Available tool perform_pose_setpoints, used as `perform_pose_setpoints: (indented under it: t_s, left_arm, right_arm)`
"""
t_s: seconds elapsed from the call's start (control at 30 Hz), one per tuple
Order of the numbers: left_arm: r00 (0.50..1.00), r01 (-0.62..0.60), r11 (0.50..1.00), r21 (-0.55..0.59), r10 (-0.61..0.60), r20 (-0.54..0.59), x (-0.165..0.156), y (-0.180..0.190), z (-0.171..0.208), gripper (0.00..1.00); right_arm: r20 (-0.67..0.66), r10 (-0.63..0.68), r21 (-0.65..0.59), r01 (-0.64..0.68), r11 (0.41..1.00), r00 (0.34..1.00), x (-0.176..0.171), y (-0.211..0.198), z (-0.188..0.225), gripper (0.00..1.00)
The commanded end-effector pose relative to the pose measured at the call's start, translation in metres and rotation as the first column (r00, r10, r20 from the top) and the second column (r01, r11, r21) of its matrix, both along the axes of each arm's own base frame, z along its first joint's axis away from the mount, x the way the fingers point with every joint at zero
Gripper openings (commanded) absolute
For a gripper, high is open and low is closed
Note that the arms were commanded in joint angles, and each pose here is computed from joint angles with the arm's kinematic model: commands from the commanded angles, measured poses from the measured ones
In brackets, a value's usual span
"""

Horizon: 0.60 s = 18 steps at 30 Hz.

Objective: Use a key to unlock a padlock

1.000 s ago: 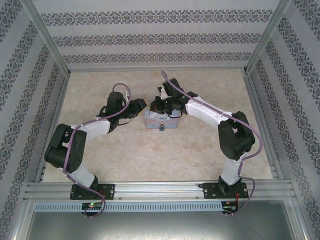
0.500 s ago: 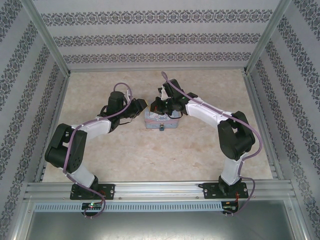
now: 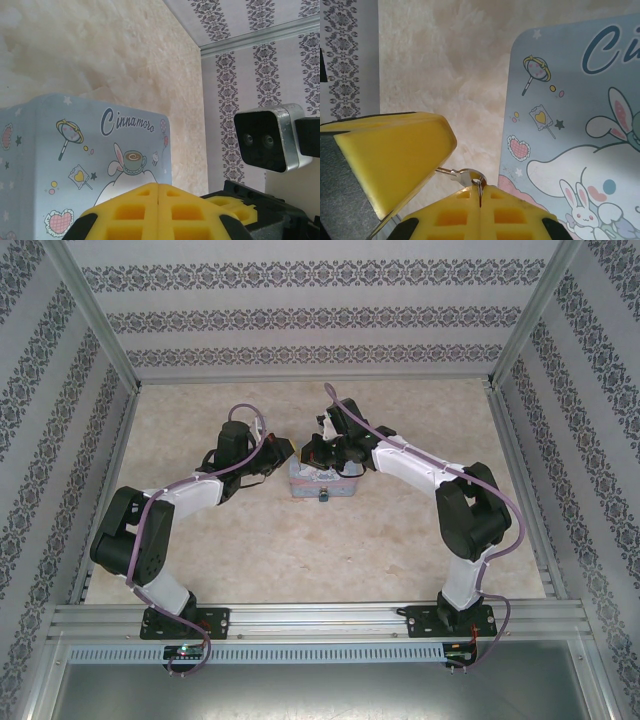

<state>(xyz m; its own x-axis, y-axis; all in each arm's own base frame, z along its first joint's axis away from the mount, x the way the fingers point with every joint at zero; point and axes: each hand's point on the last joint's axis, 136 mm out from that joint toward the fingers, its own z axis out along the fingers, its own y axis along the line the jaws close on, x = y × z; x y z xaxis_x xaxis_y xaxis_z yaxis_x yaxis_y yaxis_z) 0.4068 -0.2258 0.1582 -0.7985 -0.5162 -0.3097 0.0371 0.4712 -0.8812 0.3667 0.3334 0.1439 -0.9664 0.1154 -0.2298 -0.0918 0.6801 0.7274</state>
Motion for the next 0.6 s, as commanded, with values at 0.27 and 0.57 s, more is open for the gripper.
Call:
perform_pose_setpoints:
  t_s: [0.27,0.57]
  left_arm:
    - [0.994,0.063,0.998,0.012,-0.064,0.088,0.007,-0.013,0.028,0.0]
    - [0.969,0.176,0.984,-0.017,-0.17,0.182,0.012,-0.03,0.069,0.0]
  right_arm:
    - [0.114,-0.089,0.116,0.076,0.99,0.989,0.009,-0.041,0.051,0.46]
    - [0.274,-0.254,0.19,0.207,0.96,0.928,0.028,-0.105,0.087,0.98]
